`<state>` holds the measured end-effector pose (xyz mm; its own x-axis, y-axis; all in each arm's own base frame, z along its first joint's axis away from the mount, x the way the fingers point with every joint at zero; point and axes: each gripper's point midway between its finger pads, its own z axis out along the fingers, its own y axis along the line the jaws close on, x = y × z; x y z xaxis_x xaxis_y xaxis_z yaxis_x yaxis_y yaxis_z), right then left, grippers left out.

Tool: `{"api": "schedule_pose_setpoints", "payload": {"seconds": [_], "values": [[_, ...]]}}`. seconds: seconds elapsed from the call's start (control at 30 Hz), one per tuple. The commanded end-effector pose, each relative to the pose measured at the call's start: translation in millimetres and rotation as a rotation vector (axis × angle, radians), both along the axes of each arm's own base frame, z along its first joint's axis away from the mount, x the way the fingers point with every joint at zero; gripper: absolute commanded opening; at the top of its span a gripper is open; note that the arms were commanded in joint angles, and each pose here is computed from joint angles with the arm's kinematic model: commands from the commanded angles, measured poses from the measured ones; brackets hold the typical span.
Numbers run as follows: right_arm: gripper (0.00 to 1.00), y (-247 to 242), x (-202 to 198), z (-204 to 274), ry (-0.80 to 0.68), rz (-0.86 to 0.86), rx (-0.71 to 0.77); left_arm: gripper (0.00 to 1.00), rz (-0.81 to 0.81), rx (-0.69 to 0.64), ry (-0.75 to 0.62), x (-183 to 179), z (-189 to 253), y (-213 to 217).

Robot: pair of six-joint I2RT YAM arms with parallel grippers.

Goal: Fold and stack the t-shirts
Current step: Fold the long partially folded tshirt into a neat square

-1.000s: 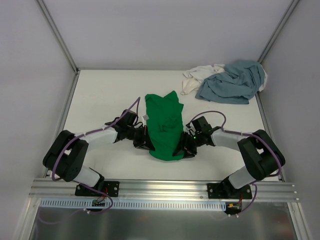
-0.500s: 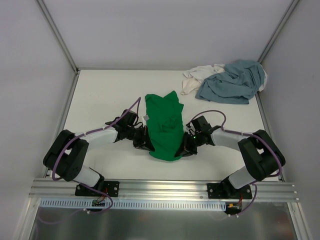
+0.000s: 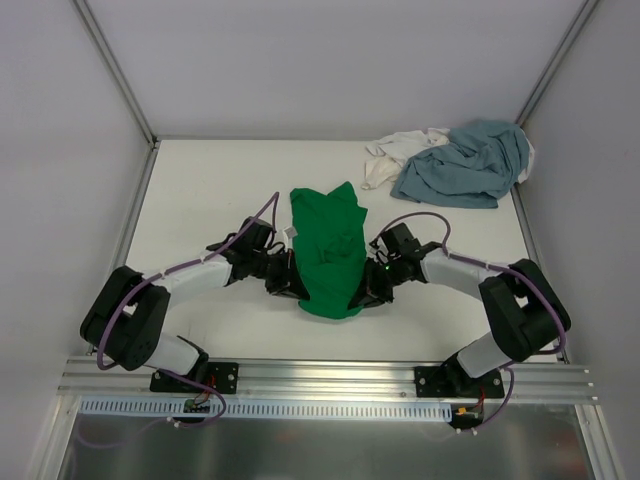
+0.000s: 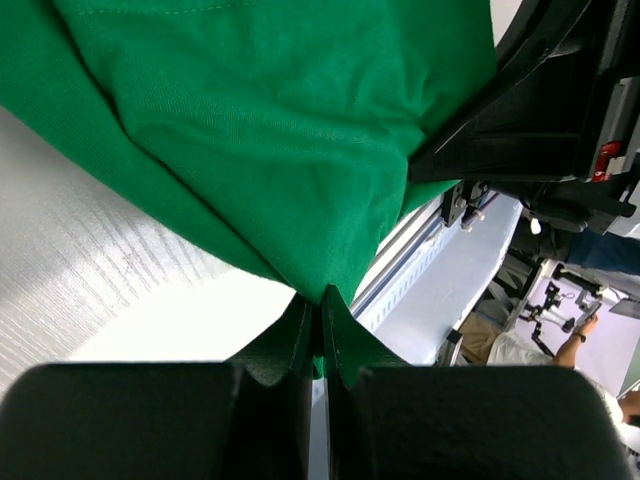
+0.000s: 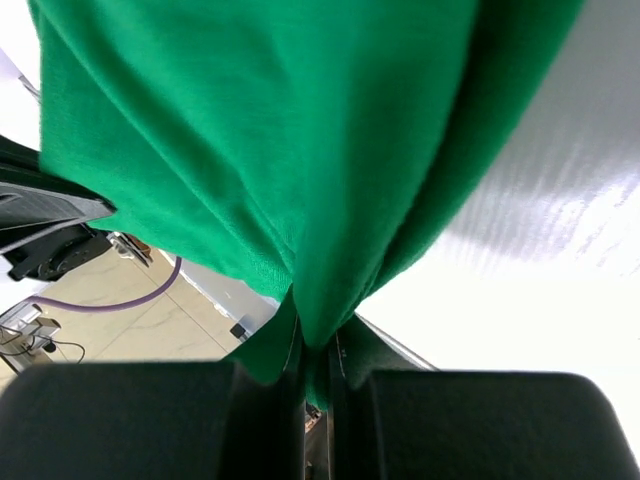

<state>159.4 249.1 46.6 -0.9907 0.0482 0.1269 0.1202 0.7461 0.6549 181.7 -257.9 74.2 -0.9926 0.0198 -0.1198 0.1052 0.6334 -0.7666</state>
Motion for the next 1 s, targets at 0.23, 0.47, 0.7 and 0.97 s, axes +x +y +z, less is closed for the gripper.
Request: {"api": "schedule_pose_setpoints", "payload": {"seconds": [0.23, 0.47, 0.7, 0.97], "values": [[0.0, 17.6, 26.9, 58.7, -0.077, 0.052, 0.054, 0.0, 0.002, -0.052, -0.098, 24.5, 52.5, -15.9], [0.0, 20.0, 48.4, 76.5, -0.08, 0.042, 0.082, 0.0, 0.025, -0.062, -0.132, 45.4, 74.0, -15.0], [0.0, 10.9, 70.1, 86.8, -0.084, 0.022, 0.088, 0.0, 0.057, -0.066, -0.13, 58.7, 79.8, -5.1], [0.0, 9.2, 75.8, 88.2, -0.069, 0.016, 0.101, 0.0, 0.077, -0.071, -0.125, 66.9, 82.4, -0.1]]}}
